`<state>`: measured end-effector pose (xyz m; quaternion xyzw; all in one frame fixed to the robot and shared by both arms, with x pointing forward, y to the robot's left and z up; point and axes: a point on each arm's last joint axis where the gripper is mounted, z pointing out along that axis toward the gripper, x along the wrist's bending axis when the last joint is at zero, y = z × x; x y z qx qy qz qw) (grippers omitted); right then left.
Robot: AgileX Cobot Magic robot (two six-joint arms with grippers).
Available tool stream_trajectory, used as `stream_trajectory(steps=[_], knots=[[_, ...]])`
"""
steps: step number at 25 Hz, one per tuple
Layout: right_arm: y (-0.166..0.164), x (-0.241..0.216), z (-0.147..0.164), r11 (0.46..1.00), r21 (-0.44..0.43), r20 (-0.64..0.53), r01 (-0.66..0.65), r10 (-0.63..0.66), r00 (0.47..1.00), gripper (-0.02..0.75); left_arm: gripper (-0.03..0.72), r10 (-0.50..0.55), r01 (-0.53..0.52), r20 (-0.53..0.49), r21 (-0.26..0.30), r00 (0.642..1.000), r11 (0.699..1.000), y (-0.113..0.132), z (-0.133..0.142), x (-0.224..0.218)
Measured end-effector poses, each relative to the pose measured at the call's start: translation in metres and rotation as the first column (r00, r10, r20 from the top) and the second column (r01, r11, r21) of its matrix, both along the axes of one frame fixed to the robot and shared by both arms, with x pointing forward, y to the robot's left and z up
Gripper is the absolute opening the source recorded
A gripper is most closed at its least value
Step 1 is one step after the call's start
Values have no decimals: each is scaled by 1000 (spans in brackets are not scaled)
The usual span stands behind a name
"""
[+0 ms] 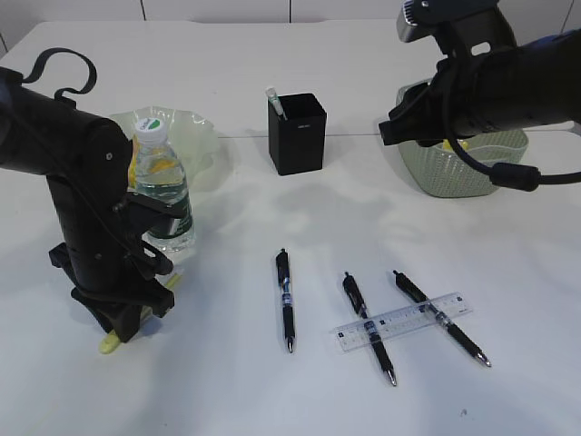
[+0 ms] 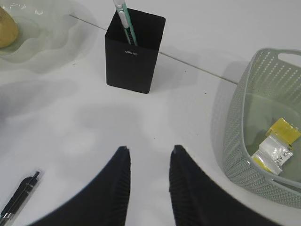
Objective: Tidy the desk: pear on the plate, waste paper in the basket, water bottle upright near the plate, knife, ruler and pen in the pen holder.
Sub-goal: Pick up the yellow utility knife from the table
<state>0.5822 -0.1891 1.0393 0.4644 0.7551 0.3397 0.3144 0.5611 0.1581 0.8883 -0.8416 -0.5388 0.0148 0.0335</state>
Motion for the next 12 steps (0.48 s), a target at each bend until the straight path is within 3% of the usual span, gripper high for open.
stream_trajectory(steps=[12], knots=[[0, 0, 0, 1000, -2, -5, 1, -1, 1000, 218, 111, 0, 0, -7, 3, 1000, 1000, 0, 0, -1]])
